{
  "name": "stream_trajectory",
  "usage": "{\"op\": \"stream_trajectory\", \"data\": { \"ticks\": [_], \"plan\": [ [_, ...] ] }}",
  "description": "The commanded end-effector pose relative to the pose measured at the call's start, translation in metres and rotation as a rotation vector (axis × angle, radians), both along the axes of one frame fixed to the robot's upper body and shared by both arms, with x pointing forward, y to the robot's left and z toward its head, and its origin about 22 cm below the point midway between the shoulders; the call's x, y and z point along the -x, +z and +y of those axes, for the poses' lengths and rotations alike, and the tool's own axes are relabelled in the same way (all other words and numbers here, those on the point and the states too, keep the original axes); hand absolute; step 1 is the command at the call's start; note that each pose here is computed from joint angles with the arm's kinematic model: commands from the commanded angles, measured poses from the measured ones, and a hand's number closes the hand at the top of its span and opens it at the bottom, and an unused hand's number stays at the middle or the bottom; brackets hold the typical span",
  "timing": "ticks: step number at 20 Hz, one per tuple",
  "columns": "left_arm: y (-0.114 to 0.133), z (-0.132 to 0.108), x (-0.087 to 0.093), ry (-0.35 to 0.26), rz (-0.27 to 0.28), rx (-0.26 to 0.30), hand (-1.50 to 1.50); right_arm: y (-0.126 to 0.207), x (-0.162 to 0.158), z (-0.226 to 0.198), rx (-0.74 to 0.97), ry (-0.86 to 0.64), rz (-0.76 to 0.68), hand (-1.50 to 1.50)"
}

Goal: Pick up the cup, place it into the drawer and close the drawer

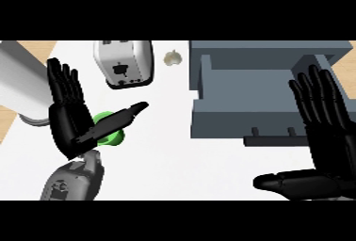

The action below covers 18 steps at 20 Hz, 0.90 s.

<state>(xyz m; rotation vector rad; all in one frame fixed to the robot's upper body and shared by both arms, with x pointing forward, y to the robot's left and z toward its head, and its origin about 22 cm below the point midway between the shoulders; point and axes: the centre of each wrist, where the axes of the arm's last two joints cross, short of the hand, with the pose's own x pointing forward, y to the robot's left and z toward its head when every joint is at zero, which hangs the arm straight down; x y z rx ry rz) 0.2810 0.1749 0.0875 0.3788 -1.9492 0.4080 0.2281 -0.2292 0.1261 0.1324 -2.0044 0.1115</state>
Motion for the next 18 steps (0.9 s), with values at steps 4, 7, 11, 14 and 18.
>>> {"op": "stream_trajectory", "data": {
  "ticks": [4, 7, 11, 14, 18],
  "plan": [
    [-0.023, -0.001, 0.008, 0.029, 0.054, 0.020, -1.50, 0.007, 0.018, -0.009, 0.011, -0.009, -0.014, -1.50],
    [-0.028, -0.013, 0.022, 0.036, 0.085, 0.043, -1.50, 0.003, -0.002, 0.006, 0.005, -0.020, -0.018, -1.50],
    [-0.041, 0.007, 0.022, 0.065, 0.116, 0.038, -1.50, 0.010, 0.008, 0.010, 0.012, -0.008, -0.012, -1.50],
    [-0.048, 0.018, 0.020, 0.070, 0.135, 0.072, -1.50, 0.014, 0.010, -0.005, 0.013, 0.002, -0.011, -1.50],
    [-0.070, 0.027, 0.009, 0.134, 0.174, 0.049, -1.50, -0.016, 0.011, -0.005, 0.014, -0.009, -0.002, -1.50]
  ]
}}
